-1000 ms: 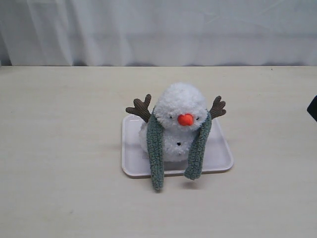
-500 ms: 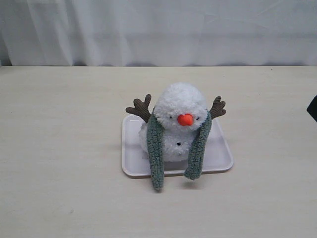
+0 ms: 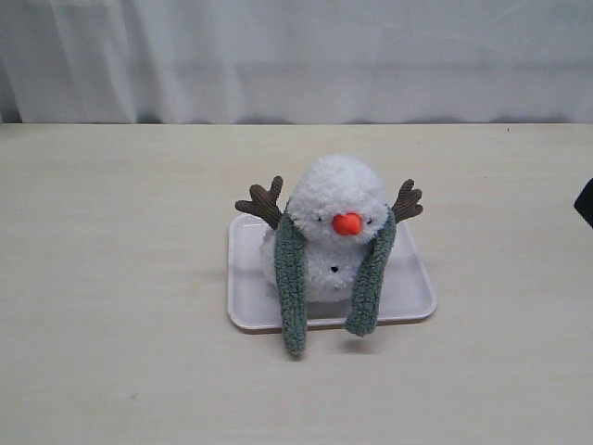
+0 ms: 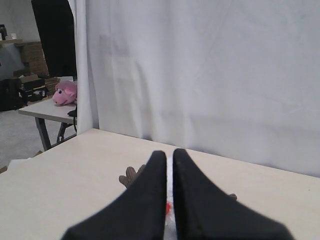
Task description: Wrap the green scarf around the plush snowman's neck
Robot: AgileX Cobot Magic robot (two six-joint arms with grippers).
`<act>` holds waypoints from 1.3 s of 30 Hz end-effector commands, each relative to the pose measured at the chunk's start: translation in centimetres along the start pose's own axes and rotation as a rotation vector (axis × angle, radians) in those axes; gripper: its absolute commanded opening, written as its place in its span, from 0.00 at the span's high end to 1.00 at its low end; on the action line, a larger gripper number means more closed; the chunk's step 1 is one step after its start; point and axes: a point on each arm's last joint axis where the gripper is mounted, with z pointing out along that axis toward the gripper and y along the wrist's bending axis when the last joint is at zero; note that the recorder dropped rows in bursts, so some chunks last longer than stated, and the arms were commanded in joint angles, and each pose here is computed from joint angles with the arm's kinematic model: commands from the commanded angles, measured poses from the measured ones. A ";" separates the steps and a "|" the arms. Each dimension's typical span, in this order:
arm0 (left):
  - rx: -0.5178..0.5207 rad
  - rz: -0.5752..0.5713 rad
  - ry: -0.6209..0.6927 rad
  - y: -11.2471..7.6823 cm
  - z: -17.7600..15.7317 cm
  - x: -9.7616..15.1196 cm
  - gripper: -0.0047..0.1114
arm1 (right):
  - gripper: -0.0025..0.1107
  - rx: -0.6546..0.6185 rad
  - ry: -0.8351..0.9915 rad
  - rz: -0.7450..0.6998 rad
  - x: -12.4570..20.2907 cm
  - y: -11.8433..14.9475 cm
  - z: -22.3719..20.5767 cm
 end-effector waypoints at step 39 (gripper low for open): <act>-0.218 0.128 -0.069 0.1 -1.2 -0.2 0.96 | 0.94 0.001 0.001 0.002 0.1 0.0 -0.1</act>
